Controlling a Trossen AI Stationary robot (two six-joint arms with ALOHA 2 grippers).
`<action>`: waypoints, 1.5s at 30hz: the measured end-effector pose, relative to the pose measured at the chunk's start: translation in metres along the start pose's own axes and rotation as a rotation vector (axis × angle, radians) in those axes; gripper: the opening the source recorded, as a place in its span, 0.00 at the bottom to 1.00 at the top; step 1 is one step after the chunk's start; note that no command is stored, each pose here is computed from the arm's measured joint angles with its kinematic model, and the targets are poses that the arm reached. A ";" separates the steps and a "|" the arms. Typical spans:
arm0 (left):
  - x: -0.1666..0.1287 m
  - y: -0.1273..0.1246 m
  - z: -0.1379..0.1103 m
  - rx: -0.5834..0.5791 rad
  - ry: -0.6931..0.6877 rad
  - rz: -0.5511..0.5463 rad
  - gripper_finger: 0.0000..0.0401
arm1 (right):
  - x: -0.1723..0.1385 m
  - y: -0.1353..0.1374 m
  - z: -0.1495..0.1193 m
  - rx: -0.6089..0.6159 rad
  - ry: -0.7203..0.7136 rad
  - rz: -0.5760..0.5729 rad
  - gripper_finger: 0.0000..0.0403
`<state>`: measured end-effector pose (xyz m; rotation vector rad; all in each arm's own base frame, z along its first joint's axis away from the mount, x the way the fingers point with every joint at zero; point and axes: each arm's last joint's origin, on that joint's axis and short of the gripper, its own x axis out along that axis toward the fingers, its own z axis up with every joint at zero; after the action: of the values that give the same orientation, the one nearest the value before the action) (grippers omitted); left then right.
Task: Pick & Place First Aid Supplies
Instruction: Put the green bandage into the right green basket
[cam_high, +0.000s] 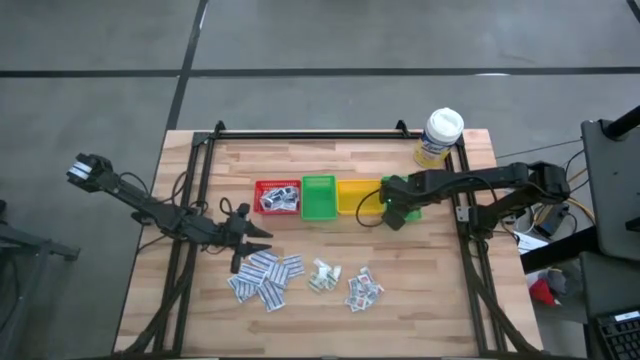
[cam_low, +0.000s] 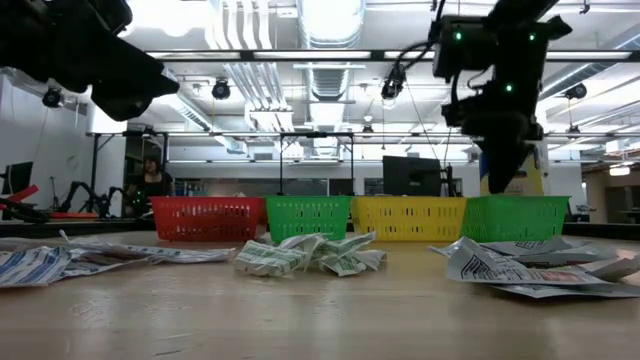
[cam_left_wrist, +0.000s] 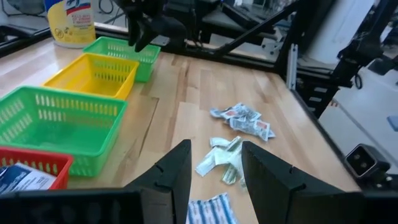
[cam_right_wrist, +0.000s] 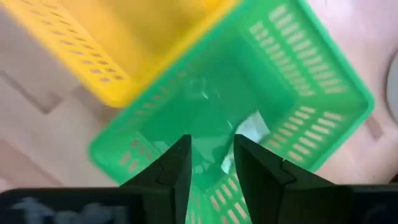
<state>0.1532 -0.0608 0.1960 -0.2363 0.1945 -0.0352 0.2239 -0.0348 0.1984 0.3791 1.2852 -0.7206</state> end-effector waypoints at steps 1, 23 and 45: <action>0.000 0.000 0.001 -0.003 -0.006 -0.005 0.34 | -0.003 0.001 0.000 -0.020 -0.010 0.008 0.29; 0.042 -0.024 0.013 0.056 0.070 -0.027 0.34 | -0.048 0.057 -0.032 -0.501 -0.299 0.246 0.21; 0.144 -0.046 0.044 0.237 0.561 0.268 0.34 | -0.081 -0.003 -0.072 -0.498 -0.749 0.537 0.15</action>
<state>0.3025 -0.1039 0.2222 0.0435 0.7745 0.1433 0.1601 0.0307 0.2575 0.0186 0.5651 -0.0410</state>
